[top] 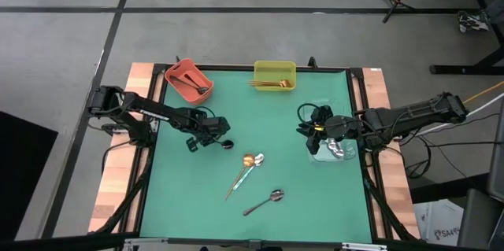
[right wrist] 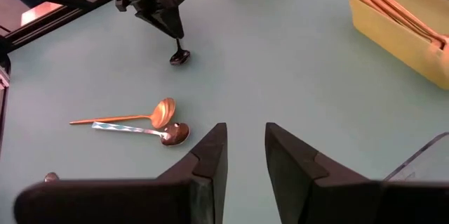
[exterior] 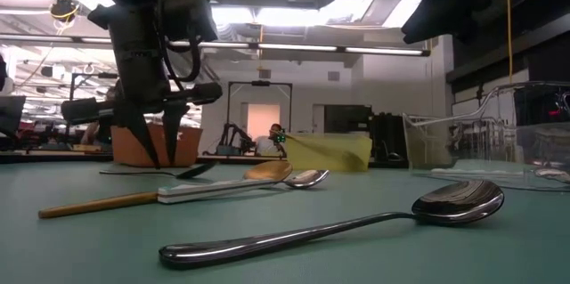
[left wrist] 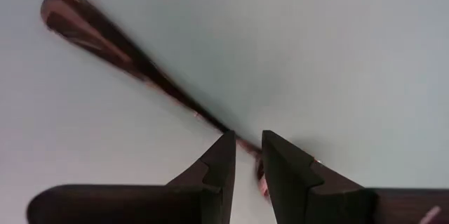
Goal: Sort silverware by color (type)
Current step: Put the black spoon into the orange bin
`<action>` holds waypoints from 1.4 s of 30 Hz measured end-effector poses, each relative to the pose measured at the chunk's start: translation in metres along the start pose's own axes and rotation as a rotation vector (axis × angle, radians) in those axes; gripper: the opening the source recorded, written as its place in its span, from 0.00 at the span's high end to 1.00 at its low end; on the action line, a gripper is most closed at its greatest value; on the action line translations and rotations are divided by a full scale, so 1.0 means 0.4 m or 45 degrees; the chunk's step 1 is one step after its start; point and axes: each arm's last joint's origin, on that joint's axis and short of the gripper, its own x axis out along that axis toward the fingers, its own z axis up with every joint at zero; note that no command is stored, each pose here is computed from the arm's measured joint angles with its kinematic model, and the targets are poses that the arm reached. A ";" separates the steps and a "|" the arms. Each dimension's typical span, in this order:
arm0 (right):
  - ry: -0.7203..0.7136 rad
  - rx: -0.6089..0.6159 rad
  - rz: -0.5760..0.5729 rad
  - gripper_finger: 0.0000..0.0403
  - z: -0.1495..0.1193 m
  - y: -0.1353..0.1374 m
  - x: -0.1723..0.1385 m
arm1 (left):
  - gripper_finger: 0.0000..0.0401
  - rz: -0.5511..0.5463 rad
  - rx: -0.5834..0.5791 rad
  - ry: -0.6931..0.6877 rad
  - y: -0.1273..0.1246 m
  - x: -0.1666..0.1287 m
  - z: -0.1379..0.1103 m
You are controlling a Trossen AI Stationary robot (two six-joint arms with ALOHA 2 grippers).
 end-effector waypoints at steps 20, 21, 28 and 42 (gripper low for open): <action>0.000 0.000 0.000 0.78 0.000 0.000 0.000 | 0.84 0.029 -0.033 0.032 0.001 0.000 0.001; 0.000 0.000 0.000 0.78 0.000 0.000 0.000 | 0.84 0.030 -0.033 0.032 0.001 0.000 0.001; 0.000 0.001 0.000 0.78 0.000 0.000 0.000 | 0.84 0.030 -0.035 0.028 0.002 0.001 0.002; -0.002 0.002 0.002 0.78 0.000 0.000 0.000 | 0.84 0.047 -0.085 0.007 -0.002 0.040 -0.003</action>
